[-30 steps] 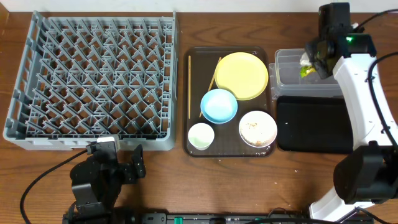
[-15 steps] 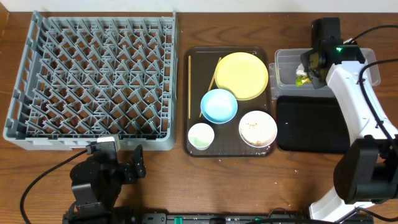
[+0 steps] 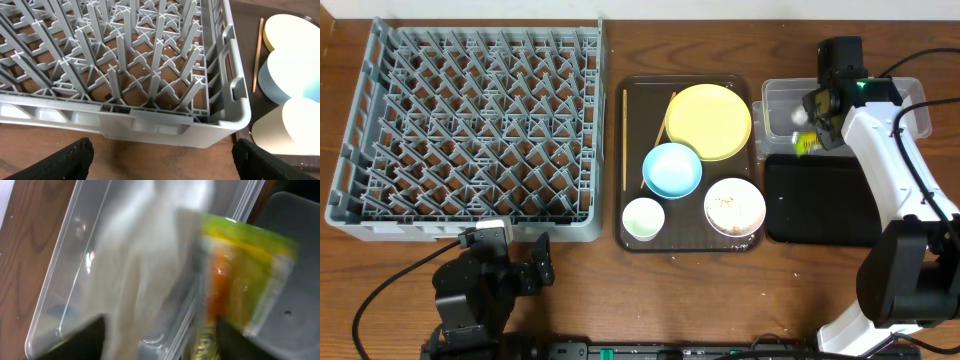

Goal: Sort waste into correct bins and load items into the dishwasher

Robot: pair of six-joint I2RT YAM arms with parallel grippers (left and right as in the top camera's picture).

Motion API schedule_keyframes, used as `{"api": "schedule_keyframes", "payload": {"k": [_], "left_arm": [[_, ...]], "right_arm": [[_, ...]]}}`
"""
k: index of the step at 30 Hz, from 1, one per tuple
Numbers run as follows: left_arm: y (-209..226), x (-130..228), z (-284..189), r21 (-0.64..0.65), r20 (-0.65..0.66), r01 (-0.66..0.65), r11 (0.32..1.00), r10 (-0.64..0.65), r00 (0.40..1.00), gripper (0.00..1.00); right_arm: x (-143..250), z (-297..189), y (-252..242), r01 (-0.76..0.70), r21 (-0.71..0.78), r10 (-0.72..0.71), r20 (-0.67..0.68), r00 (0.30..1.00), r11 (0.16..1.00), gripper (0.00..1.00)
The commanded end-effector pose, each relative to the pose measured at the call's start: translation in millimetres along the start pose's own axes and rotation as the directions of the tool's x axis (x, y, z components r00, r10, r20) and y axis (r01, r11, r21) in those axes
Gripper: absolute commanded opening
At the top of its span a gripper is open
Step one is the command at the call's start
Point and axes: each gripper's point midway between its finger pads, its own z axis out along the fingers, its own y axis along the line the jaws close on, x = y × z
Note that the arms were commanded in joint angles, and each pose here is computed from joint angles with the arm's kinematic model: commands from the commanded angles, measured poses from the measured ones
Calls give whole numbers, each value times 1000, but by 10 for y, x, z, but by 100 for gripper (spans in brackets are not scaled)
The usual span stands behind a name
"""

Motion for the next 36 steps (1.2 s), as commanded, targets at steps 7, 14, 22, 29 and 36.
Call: {"api": "schedule_keyframes", "payload": {"k": [7, 14, 22, 29, 36], "left_arm": [[-28, -50, -33, 13, 15, 13, 1000, -13, 1000, 90], [-28, -50, -33, 13, 15, 12, 1000, -13, 1000, 90], [-28, -50, -33, 13, 15, 12, 1000, -13, 1000, 91], [-28, -50, -33, 13, 15, 12, 1000, -13, 1000, 90], [-28, -50, -33, 13, 15, 12, 1000, -13, 1000, 91]], "right_arm": [[-166, -74, 170, 208, -68, -202, 75, 976, 976, 94], [-316, -836, 585, 478, -301, -436, 198, 878, 825, 98], [-129, -1012, 160, 499, -254, -498, 76, 864, 828, 97], [172, -807, -419, 528, -109, -539, -127, 833, 842, 91], [425, -503, -845, 569, -29, -558, -241, 794, 822, 92]]}}
